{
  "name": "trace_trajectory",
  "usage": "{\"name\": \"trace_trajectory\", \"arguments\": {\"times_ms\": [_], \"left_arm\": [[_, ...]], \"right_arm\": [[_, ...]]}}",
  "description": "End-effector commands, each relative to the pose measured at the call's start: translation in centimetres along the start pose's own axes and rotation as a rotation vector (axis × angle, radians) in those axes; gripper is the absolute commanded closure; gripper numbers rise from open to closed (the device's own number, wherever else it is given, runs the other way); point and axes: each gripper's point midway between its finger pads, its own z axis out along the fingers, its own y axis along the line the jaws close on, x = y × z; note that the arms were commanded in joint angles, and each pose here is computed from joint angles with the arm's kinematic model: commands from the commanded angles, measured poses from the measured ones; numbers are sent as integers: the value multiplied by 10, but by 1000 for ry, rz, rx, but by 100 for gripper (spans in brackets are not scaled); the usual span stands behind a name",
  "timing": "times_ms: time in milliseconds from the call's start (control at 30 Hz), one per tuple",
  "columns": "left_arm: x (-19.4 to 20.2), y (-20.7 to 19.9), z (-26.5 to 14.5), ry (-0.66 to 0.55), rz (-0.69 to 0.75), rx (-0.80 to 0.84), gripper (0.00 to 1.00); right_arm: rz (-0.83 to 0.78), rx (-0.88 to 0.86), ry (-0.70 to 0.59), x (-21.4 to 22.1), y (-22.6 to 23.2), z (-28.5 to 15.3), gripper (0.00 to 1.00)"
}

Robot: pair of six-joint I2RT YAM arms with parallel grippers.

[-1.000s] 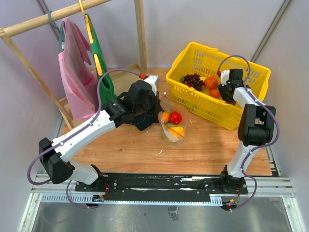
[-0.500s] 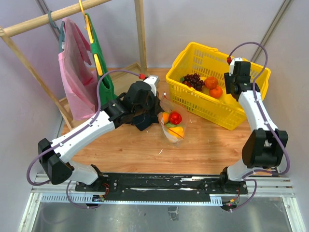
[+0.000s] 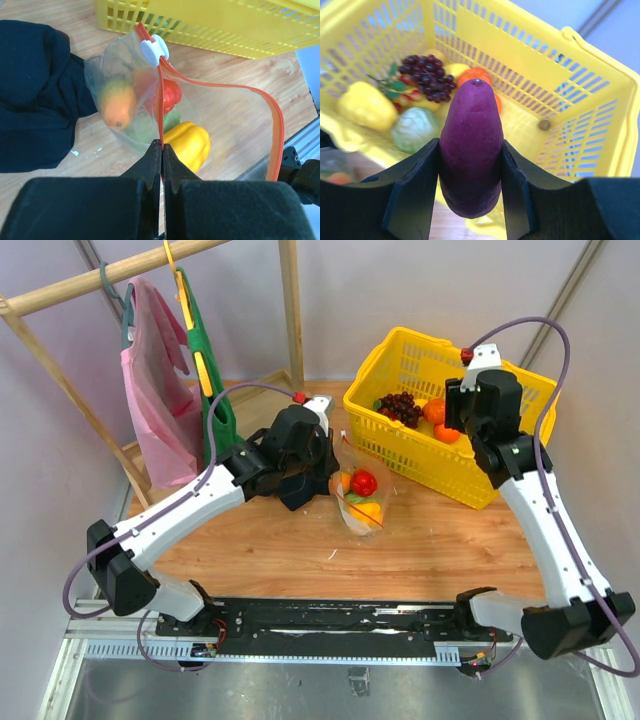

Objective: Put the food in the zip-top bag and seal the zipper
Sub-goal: Place the fake vegetable in the zipper food storage bag.

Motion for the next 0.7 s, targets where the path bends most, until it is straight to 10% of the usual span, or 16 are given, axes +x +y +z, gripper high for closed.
{"name": "trace_trajectory", "arguments": {"times_ms": [0, 667], "left_arm": [[-11, -8, 1, -11, -22, 9, 100], [-13, -13, 0, -4, -86, 9, 100]], "right_arm": [[99, -109, -112, -30, 31, -39, 77], [217, -754, -56, -3, 196, -130, 75]]}}
